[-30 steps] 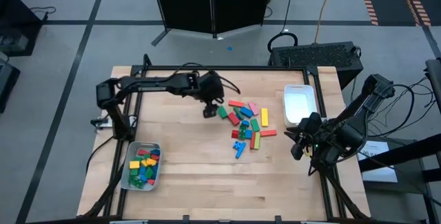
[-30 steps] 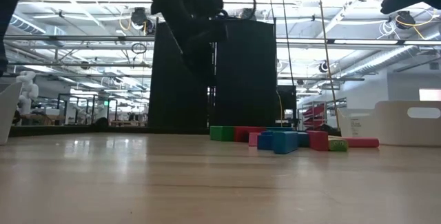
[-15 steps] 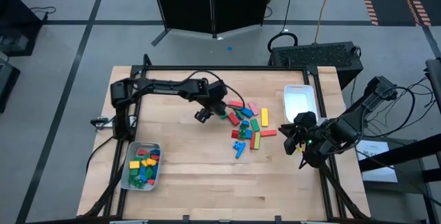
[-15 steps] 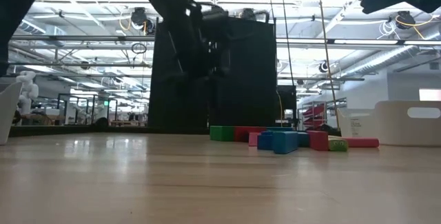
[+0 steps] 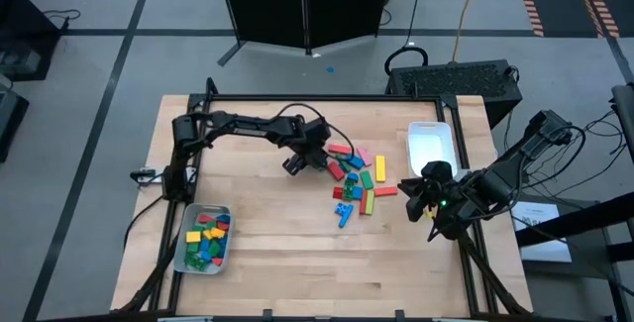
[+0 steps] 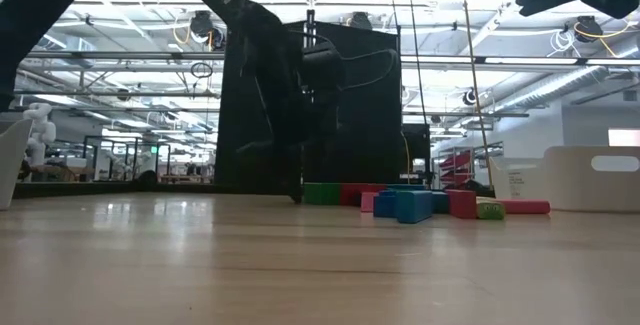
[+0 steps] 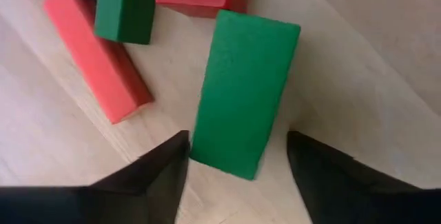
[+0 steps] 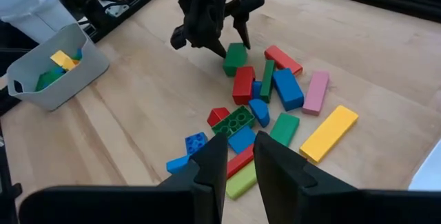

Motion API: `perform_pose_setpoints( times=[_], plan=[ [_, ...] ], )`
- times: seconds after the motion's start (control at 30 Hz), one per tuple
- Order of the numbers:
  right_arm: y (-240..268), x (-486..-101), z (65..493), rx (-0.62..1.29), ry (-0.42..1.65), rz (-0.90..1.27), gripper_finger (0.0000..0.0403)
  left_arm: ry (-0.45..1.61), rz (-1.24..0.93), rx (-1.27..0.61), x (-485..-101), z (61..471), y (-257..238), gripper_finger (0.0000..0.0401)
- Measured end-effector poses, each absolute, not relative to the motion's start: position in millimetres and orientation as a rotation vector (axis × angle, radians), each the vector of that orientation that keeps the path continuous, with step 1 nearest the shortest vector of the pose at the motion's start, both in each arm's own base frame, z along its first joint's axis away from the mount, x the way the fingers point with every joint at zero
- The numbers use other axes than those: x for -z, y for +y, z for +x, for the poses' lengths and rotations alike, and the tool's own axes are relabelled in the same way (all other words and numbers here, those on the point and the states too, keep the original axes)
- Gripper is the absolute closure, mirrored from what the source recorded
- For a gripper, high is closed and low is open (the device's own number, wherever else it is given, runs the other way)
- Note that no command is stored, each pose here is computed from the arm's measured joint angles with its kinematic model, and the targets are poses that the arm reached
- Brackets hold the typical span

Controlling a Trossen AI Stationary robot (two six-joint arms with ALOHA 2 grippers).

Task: Sort blocks by size
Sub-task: Put the green block into the white bin

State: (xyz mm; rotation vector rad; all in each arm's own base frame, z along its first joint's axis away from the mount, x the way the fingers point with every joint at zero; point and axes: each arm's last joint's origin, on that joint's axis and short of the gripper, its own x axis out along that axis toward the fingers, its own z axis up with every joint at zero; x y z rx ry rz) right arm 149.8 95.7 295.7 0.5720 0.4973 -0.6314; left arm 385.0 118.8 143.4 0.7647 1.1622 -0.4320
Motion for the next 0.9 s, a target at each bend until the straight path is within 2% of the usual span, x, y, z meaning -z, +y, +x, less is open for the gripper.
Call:
perform_pose_setpoints(
  times=[0.17,0.2,0.37,0.53,0.7,0.9],
  plan=[
    [96,-296,150,0.632,0.497,0.572,0.0334,1.146,0.760,0.426,-145,388,112,0.0273],
    [96,-296,150,0.631,0.497,0.571,0.0334,1.124,0.761,0.428,-146,390,111,0.0283],
    [96,-296,150,0.630,0.499,0.565,0.0335,1.130,0.721,0.417,-145,391,105,0.0283],
    [96,-296,150,0.624,0.500,0.567,0.0335,1.164,0.544,0.305,-154,386,103,0.0283],
    [96,-297,152,0.624,0.475,0.534,0.0334,1.108,0.425,0.175,-194,375,104,0.0283],
    [90,-303,162,0.658,0.367,0.453,0.0322,0.926,0.342,0.022,-262,352,104,0.0283]
  ],
)
